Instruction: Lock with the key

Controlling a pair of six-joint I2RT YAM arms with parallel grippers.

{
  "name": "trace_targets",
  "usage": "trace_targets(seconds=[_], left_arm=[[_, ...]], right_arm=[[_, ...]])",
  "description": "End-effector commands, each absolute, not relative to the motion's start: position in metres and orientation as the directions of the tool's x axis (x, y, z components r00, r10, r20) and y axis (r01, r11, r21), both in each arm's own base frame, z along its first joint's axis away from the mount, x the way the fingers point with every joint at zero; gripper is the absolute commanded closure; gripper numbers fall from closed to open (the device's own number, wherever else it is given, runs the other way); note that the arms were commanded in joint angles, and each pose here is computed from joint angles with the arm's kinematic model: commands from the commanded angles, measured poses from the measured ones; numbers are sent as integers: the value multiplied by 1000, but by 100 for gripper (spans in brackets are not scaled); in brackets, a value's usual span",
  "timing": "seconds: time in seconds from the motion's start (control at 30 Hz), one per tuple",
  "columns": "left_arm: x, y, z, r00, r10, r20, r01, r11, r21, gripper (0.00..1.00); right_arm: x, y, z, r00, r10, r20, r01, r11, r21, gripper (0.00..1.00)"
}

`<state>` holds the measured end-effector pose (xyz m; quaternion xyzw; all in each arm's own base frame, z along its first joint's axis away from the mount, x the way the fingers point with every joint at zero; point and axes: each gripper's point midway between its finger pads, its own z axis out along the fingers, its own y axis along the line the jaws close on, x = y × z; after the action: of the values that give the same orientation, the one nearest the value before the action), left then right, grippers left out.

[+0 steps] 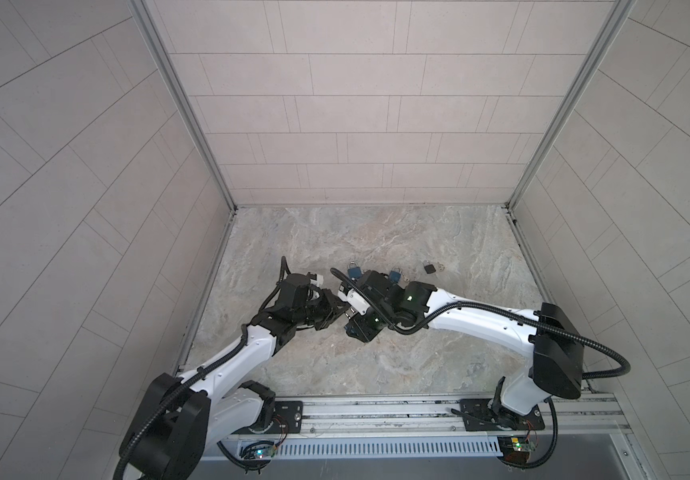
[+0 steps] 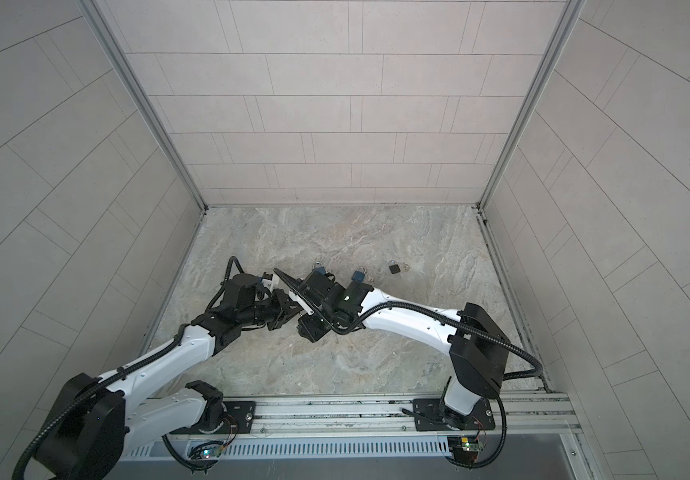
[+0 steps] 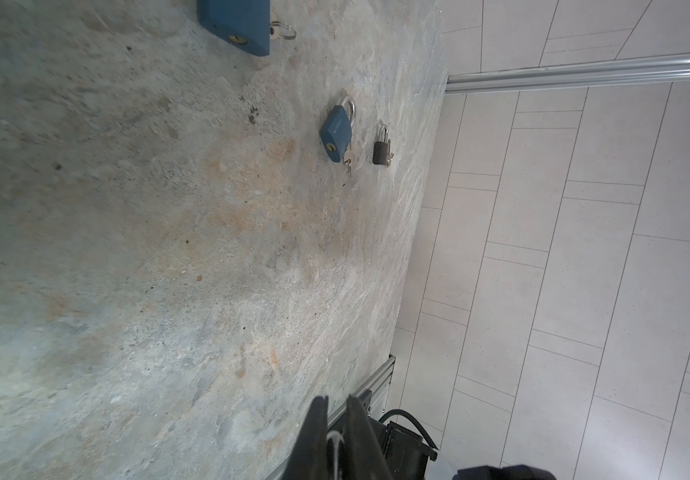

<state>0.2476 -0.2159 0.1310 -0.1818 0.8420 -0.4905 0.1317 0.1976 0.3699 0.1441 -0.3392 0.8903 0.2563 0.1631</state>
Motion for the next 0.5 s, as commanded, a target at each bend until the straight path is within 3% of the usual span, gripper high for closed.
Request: trace_targets(seconds=[0.0,0.13,0.47], left_arm=[[253,-225,151,-909,-409,-75,-121,431,-894,93],[252,-225,150,-913,-401,-72,-123,441,-889,100],[247,-226,152,-923,-378,-79,-110,455,-884,100]], right_arm=[[201,376,160,-698,-501,-511,-701,623,347,100],[202,375,160,-698,-501,-512,-700,627,341,100],[204,377,163,-697,-495,-520,-700,629,339,100]])
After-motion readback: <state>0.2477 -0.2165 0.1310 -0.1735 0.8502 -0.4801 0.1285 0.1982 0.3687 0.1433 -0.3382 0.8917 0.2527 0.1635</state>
